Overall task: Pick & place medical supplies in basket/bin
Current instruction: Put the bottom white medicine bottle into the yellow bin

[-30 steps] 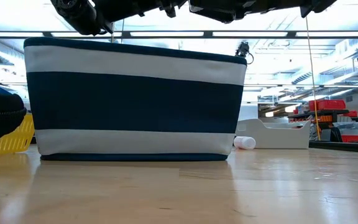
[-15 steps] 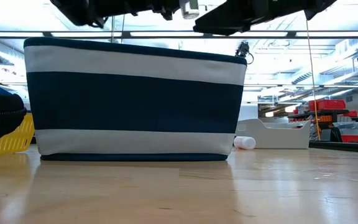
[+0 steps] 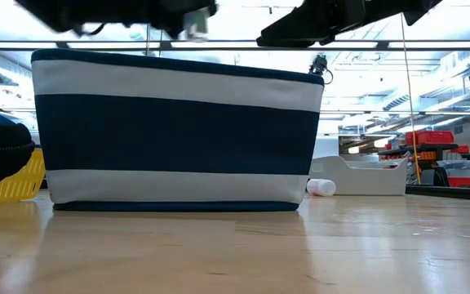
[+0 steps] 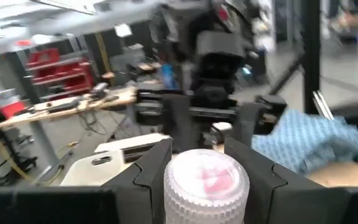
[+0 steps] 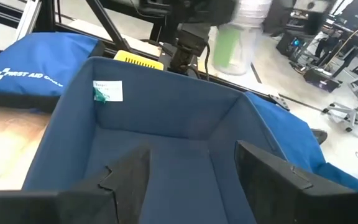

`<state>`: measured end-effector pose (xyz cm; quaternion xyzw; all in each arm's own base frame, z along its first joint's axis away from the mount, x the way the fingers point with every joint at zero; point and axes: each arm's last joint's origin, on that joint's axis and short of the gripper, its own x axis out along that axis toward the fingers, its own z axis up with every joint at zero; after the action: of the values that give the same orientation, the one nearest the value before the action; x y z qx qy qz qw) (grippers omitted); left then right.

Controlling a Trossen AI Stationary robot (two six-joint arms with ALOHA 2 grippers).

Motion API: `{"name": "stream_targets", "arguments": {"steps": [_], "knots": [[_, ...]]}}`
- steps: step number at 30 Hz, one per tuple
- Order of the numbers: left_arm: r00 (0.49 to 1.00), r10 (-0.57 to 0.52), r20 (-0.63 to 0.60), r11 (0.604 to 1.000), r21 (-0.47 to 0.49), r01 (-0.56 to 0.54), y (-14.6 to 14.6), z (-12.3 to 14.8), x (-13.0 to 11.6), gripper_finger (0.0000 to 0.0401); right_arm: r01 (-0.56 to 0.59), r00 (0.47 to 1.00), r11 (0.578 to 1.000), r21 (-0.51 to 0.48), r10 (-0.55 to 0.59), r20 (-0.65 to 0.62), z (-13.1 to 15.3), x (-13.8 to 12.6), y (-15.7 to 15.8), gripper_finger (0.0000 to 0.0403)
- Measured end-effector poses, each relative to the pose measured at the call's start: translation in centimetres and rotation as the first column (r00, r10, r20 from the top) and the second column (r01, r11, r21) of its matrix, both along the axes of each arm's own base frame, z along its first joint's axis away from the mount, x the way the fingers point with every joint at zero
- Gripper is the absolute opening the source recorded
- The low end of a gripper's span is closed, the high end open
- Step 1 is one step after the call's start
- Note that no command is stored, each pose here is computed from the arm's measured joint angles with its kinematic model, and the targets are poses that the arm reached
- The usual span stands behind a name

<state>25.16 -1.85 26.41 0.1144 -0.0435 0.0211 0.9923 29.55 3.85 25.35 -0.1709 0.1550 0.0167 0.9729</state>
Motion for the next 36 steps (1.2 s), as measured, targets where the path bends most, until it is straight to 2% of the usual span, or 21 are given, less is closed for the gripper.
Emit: {"name": "stream_targets", "arguments": {"steps": [5,10,13,21,29,36], "knots": [[0.998,0.068,0.003,0.993,-0.1,-0.068,0.4,-2.7,-4.2,0.0139,-0.005,1.0,1.0,0.005,0.005,-0.001,0.0,0.0,0.0,0.0238],[0.989,0.136,-0.057,0.981,-0.131,-0.143,-0.1,-4.6,-7.9,0.0139,-0.003,1.0,1.0,0.031,0.003,-0.012,-0.1,0.0,0.0,0.0238],[0.987,0.134,-0.086,0.978,-0.151,-0.146,-0.7,-4.9,-9.5,0.0139,0.0,1.0,0.999,0.037,0.001,-0.021,-0.1,-0.1,0.0,0.0238],[0.964,0.118,-0.237,0.964,-0.207,-0.168,-2.3,-6.1,-12.5,0.0139,-0.002,0.999,0.998,0.063,0.004,-0.034,0.0,-0.4,0.3,0.0238],[0.953,0.056,-0.298,0.961,-0.243,-0.132,-4.1,-6.9,-14.5,0.0139,-0.014,0.999,0.997,0.077,0.017,-0.042,-0.1,-0.6,1.0,0.0238],[0.941,-0.032,-0.338,0.943,-0.321,-0.084,-5.5,-7.7,-15.9,0.0139,-0.019,0.999,0.997,0.075,0.023,-0.045,-0.1,-0.7,1.5,0.0238]]}}
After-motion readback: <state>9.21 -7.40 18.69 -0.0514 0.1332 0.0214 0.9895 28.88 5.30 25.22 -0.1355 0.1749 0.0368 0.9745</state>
